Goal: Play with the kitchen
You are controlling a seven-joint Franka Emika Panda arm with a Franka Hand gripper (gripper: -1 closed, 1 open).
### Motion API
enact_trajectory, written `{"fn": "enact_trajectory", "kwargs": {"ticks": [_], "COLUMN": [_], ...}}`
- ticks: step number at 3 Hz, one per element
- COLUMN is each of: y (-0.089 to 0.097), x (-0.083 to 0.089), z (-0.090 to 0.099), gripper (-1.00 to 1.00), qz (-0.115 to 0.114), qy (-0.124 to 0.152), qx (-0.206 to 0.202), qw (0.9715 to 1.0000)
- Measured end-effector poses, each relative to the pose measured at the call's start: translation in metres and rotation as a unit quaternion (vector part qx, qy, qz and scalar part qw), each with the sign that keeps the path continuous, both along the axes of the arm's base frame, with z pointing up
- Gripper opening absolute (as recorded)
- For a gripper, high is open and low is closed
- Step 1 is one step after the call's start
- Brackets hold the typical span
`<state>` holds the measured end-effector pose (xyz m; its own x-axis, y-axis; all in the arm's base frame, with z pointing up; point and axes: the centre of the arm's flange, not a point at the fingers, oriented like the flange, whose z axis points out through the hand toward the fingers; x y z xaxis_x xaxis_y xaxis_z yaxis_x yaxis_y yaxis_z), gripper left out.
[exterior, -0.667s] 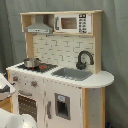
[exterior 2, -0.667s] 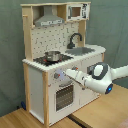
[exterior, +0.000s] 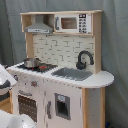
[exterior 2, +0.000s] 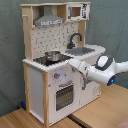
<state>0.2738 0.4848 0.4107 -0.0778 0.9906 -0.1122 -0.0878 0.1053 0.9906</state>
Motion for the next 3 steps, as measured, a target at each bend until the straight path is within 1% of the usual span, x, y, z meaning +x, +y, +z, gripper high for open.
{"fn": "enact_trajectory", "kwargs": {"ticks": [1,2,3], "y": [-0.018,-0.037,-0.046], "x": [0.011,0.023,0.03], "z": [0.04,0.08,0.11], "gripper": [1.0,1.0,1.0], "qz": [-0.018,-0.034,-0.051], "qy": [-0.017,-0.026,-0.022], "qx": [0.014,0.038,0.072], "qw": [0.9996,0.9983,0.9958]}}
